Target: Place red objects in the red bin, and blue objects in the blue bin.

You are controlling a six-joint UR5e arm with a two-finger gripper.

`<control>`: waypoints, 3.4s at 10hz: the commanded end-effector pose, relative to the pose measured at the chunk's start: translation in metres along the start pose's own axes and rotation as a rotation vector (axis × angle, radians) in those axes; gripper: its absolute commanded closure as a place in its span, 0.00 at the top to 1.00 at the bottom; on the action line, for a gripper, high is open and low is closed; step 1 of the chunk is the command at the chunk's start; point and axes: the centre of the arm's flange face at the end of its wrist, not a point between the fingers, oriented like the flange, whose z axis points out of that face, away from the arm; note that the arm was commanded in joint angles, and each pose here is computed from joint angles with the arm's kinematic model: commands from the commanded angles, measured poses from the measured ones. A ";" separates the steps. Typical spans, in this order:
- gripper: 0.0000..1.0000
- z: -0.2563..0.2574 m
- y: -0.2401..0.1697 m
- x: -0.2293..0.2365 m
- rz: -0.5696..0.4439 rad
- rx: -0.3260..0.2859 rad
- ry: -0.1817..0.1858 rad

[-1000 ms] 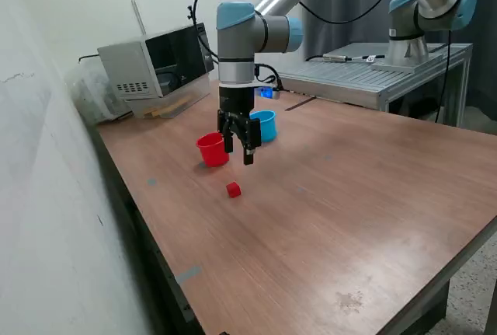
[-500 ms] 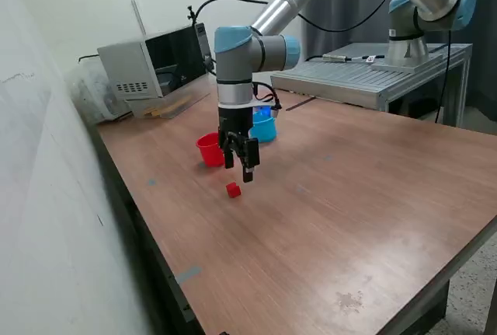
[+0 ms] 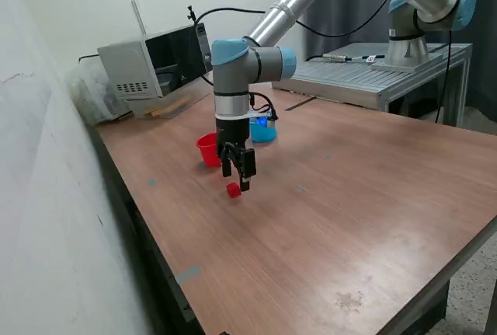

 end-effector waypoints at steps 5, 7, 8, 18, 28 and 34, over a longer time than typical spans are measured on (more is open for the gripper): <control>0.00 0.012 -0.002 -0.004 0.002 0.007 -0.009; 0.00 0.013 -0.002 -0.006 0.004 0.010 -0.012; 0.00 0.012 -0.002 -0.006 0.002 0.008 -0.017; 0.00 -0.182 -0.028 -0.125 0.101 -0.053 -0.078; 0.00 -0.089 -0.036 -0.195 0.162 0.054 -0.083; 0.00 -0.090 -0.034 -0.194 0.161 0.018 -0.080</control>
